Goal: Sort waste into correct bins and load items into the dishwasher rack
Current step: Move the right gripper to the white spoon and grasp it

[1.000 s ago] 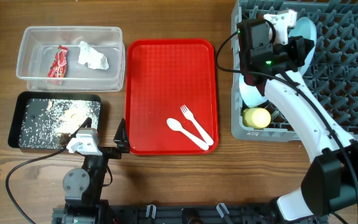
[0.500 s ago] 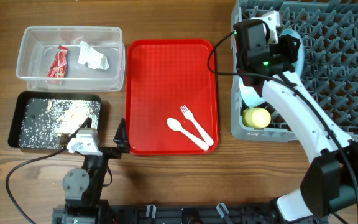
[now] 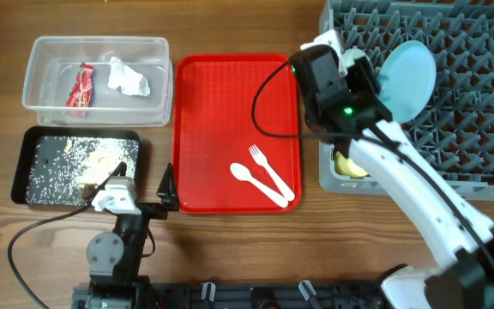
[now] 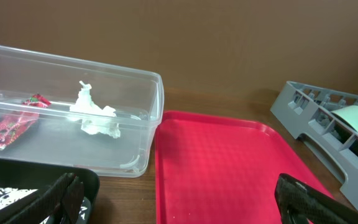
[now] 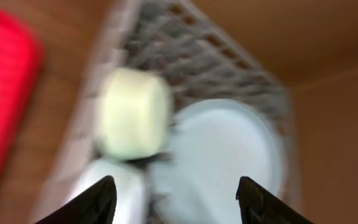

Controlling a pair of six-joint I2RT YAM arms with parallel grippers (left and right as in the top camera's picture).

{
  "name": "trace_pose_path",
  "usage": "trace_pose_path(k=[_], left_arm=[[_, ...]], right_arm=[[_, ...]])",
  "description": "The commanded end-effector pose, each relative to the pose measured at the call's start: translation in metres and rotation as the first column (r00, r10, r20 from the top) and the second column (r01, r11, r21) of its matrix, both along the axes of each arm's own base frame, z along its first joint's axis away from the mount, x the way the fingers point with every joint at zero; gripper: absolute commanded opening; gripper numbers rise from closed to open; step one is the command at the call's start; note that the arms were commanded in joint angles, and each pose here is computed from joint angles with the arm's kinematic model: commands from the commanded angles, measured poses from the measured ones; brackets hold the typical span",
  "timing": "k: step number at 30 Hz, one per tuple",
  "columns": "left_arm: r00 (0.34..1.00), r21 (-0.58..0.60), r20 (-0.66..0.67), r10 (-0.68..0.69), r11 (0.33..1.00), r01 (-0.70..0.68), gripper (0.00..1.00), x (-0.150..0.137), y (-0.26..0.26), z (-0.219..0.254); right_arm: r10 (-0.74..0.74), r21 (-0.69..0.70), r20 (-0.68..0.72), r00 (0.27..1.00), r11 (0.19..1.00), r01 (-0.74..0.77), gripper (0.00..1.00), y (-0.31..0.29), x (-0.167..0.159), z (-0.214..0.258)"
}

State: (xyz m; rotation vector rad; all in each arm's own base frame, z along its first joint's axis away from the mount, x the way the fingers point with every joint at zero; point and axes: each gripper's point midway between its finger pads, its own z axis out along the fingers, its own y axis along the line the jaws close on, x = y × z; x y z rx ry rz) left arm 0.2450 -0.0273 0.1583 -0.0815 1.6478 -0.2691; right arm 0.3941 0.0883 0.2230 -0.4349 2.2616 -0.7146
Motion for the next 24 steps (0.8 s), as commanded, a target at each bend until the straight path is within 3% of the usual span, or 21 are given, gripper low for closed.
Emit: trace_pose_path(k=[1,4,7,9,13,19,24], left_arm=[[1.0,0.015,-0.002,-0.002,1.0,0.002,1.0,0.0,0.0,-0.002],[1.0,0.015,-0.002,-0.002,1.0,0.002,1.0,0.0,0.0,-0.002],[1.0,0.015,-0.002,-0.002,1.0,0.002,1.0,0.0,0.001,-0.002],[1.0,0.015,-0.002,-0.002,1.0,0.002,1.0,0.0,0.001,-0.002],[1.0,0.015,-0.002,-0.002,1.0,0.002,1.0,0.0,0.001,-0.002],[1.0,0.015,-0.002,-0.002,1.0,0.002,1.0,0.0,0.001,-0.002],[1.0,0.015,-0.002,-0.002,1.0,0.002,1.0,0.0,0.0,-0.002]], right_arm=[[0.184,0.485,-0.111,0.977,0.868,-0.109,0.65,0.068,-0.041,-0.008],[0.301,0.689,-0.212,0.93,0.72,-0.076,0.65,0.104,-0.074,-0.012],[0.447,0.806,-0.295,0.845,0.591,-0.031,0.65,0.137,-0.108,-0.015],[0.504,0.824,-0.321,0.802,0.566,-0.026,0.65,0.151,-0.124,-0.017],[0.573,0.813,-0.335,0.747,0.577,-0.078,0.65,0.174,-0.15,-0.02],[0.511,0.687,-0.34,0.79,0.708,-0.163,0.68,0.175,-0.149,-0.036],[0.501,0.653,-0.386,0.775,0.741,-0.154,0.68,0.18,-0.149,-0.056]])
